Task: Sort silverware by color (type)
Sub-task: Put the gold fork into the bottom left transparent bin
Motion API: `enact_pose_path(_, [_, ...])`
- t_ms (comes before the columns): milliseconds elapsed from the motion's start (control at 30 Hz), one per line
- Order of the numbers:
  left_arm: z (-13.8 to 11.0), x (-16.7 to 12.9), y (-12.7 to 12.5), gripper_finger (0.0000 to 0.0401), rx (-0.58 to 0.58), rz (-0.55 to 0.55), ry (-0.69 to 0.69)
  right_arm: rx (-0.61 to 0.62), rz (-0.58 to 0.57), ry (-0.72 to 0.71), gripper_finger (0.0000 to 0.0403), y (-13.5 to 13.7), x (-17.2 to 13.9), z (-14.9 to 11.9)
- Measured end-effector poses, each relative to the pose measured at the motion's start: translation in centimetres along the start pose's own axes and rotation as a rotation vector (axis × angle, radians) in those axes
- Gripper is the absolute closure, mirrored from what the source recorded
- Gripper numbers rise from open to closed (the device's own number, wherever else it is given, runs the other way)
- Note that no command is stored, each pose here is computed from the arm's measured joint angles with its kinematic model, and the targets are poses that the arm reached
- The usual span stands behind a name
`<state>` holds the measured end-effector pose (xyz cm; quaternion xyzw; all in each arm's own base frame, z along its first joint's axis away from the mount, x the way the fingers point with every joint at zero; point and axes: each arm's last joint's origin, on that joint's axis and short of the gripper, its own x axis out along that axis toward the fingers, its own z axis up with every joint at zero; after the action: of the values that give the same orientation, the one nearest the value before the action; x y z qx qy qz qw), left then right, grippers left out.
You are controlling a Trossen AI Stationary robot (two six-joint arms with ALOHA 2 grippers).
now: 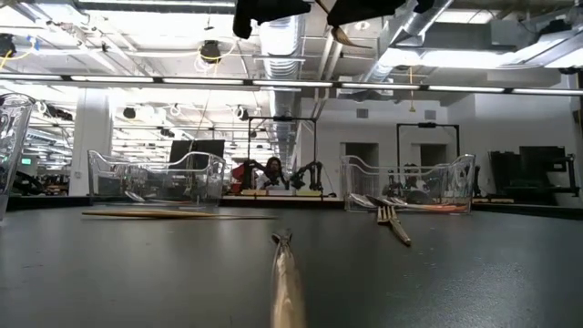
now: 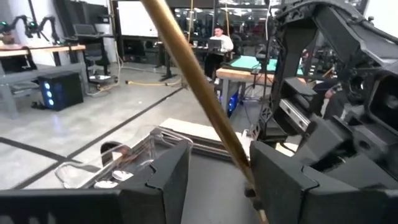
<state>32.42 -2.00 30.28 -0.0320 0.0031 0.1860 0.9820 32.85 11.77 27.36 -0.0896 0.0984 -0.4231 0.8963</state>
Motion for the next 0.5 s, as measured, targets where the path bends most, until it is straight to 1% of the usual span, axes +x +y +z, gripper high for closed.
enact_pose_path(67, [0.04, 0.05, 0.10, 0.0258, 0.016, 0.002, -0.003, -0.003, 0.004, 0.001, 0.0388, 0.01, 0.00, -0.01])
enact_pose_path(133, [0.10, 0.05, 0.09, 0.0281, 0.031, 0.000, -0.009, -0.005, 0.013, 0.002, 0.0388, 0.03, 0.00, -0.03])
enact_pose_path(233, [0.23, 0.06, 0.00, 0.0333, 0.055, -0.044, -0.020, -0.005, 0.012, 0.004, 0.0388, 0.00, 0.12, -0.03])
enact_pose_path(300, [0.31, 0.06, -0.14, 0.0372, 0.055, -0.096, -0.028, -0.013, 0.011, 0.006, 0.0388, -0.04, 0.25, -0.06])
enact_pose_path(333, [0.31, 0.05, -0.22, 0.0384, 0.055, -0.117, -0.027, -0.016, 0.018, 0.007, 0.0388, -0.02, 0.25, -0.06])
enact_pose_path(433, [0.23, 0.05, -0.27, 0.0390, 0.086, -0.150, -0.020, -0.025, 0.027, 0.015, 0.0385, -0.08, 0.53, -0.16])
enact_pose_path(500, [0.06, -0.15, -0.39, 0.0393, 0.126, -0.152, 0.005, -0.037, 0.046, 0.026, 0.0376, -0.12, 0.78, -0.32])
